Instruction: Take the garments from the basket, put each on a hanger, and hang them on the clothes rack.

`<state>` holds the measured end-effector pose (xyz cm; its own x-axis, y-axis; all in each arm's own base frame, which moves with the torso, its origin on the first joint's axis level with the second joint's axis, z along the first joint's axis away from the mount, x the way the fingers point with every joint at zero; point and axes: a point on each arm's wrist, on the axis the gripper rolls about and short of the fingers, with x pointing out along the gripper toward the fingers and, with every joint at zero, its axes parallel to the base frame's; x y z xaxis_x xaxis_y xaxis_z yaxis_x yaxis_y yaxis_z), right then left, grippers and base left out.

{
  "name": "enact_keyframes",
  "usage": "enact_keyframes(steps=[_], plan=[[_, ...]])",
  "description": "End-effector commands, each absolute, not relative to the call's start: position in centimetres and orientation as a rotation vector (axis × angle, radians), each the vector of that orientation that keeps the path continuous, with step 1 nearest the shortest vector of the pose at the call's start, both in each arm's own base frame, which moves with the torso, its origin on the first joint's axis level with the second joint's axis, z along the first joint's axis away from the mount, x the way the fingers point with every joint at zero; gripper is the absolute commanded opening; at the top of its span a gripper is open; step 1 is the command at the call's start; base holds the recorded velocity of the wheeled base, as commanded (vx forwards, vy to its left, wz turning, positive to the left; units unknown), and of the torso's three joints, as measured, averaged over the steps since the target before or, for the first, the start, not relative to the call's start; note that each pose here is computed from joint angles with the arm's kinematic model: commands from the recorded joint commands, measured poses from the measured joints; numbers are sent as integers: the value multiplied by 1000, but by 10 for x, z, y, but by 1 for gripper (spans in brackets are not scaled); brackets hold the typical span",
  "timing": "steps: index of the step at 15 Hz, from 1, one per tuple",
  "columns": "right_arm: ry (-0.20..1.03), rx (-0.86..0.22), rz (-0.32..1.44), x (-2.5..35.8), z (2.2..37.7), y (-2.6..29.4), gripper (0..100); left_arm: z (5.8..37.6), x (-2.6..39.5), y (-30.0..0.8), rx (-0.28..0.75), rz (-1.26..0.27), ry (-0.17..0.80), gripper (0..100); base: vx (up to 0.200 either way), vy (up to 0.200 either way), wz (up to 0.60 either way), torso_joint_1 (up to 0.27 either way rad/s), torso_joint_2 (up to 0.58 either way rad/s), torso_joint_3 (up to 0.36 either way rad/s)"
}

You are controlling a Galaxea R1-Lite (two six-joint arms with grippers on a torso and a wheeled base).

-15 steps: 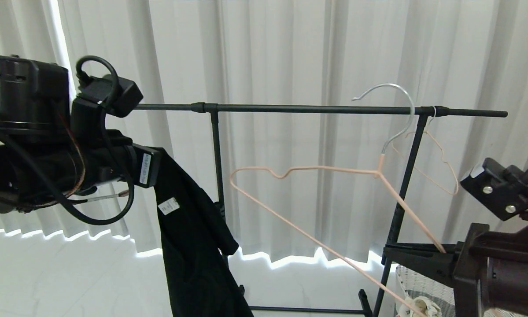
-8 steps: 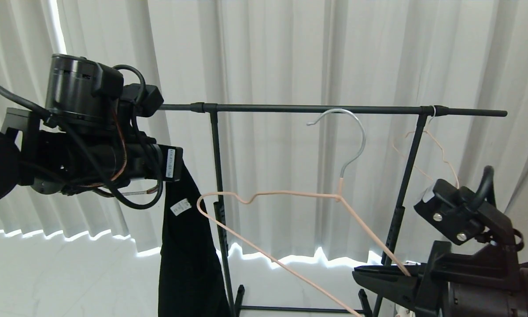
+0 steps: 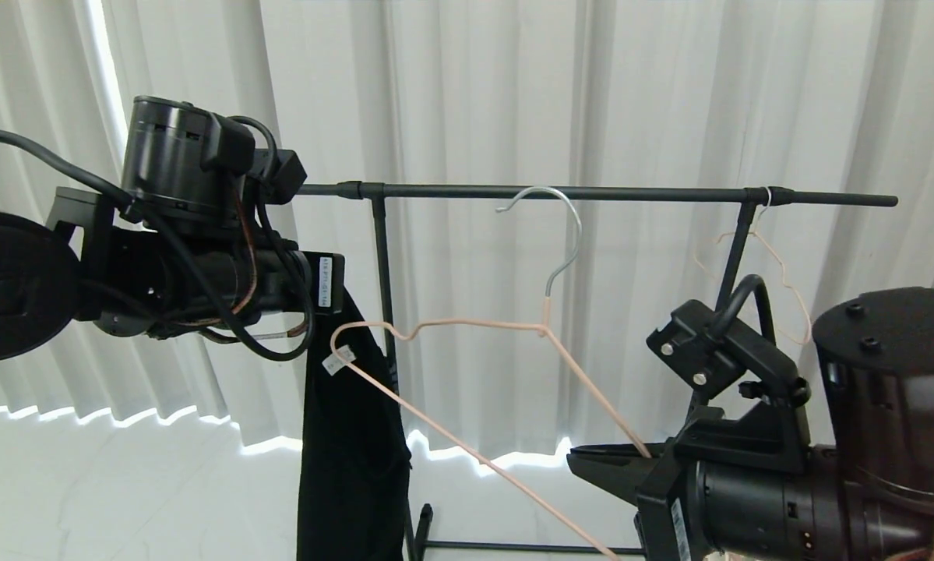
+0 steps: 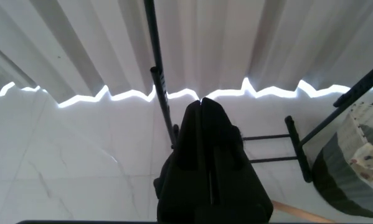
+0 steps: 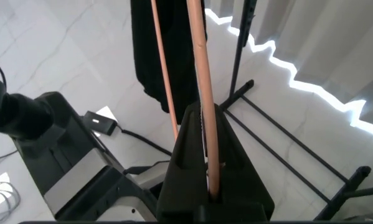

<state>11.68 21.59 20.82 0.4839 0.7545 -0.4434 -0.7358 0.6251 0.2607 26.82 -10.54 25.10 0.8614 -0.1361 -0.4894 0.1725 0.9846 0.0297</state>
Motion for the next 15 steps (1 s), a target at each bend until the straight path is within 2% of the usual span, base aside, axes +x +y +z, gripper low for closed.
enact_keyframes(steps=[1, 6, 15], plan=[[564, 33, 903, 122, 204, 225, 0, 251, 269, -106, 74, -162, 507, 0, 0, 0, 0, 0, 0, 0], [539, 40, 871, 130, 206, 235, 0, 246, 274, -106, 98, -79, 514, 0, 0, 0, 0, 0, 0, 0], [520, 39, 883, 130, 210, 245, 0, 243, 278, -107, 90, -56, 530, 0, 0, 0, 0, 0, 0, 0]])
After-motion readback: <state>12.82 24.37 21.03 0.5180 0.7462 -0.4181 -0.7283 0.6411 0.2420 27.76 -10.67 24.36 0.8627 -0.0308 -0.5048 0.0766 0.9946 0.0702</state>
